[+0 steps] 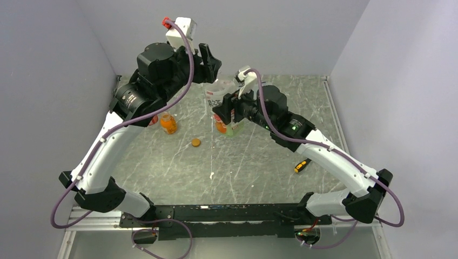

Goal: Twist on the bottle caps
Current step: Screw the bottle cap onto the plastic bottle.

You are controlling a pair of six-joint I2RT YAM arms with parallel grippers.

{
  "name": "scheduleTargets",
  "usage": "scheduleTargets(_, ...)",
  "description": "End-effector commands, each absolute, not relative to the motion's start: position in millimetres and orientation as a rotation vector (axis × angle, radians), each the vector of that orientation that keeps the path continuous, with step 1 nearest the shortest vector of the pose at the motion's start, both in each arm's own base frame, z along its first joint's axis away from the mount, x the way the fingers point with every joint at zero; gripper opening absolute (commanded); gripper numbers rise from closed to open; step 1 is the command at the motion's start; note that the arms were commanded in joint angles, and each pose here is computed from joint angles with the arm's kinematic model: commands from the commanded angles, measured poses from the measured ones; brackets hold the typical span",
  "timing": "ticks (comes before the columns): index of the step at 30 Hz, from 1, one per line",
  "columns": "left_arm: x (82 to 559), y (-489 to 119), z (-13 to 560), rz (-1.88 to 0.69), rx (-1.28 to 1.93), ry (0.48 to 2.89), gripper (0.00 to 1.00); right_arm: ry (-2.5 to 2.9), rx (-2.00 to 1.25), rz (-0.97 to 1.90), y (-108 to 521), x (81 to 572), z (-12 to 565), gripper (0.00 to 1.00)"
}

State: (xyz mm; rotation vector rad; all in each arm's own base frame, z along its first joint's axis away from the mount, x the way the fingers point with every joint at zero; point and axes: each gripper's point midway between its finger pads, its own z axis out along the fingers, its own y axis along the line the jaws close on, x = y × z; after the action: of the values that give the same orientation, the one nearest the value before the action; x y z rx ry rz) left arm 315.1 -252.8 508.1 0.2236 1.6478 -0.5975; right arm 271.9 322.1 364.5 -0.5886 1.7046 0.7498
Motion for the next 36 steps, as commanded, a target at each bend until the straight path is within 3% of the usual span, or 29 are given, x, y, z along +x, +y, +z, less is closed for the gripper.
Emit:
scheduleTargets(1, 318.1, -240.9, 512.9, -0.555, 0.158, 1.639, 0.67, 1.611, -0.547, 0.743, 320.6, 276.8, 400.0, 0.14)
scheduleTargets(19, 325.8, -258.1, 494.8, -0.595, 0.153, 1.699, 0.58, 1.612, -0.559, 0.738, 321.4, 276.1, 400.2, 0.13)
scheduleTargets(27, 321.4, -264.9, 490.0, -0.631, 0.184, 1.724, 0.30, 1.587, -0.571, 0.761, 321.0, 271.7, 405.5, 0.10)
scheduleTargets(32, 302.9, -272.2, 497.6, -0.741, 0.264, 1.701, 0.21, 1.502, -0.668, 0.953, 315.8, 256.5, 422.1, 0.08)
scheduleTargets(36, 275.5, -283.7, 509.4, -0.899, 0.413, 1.627, 0.18, 1.339, -0.844, 1.210, 311.2, 214.8, 442.5, 0.07)
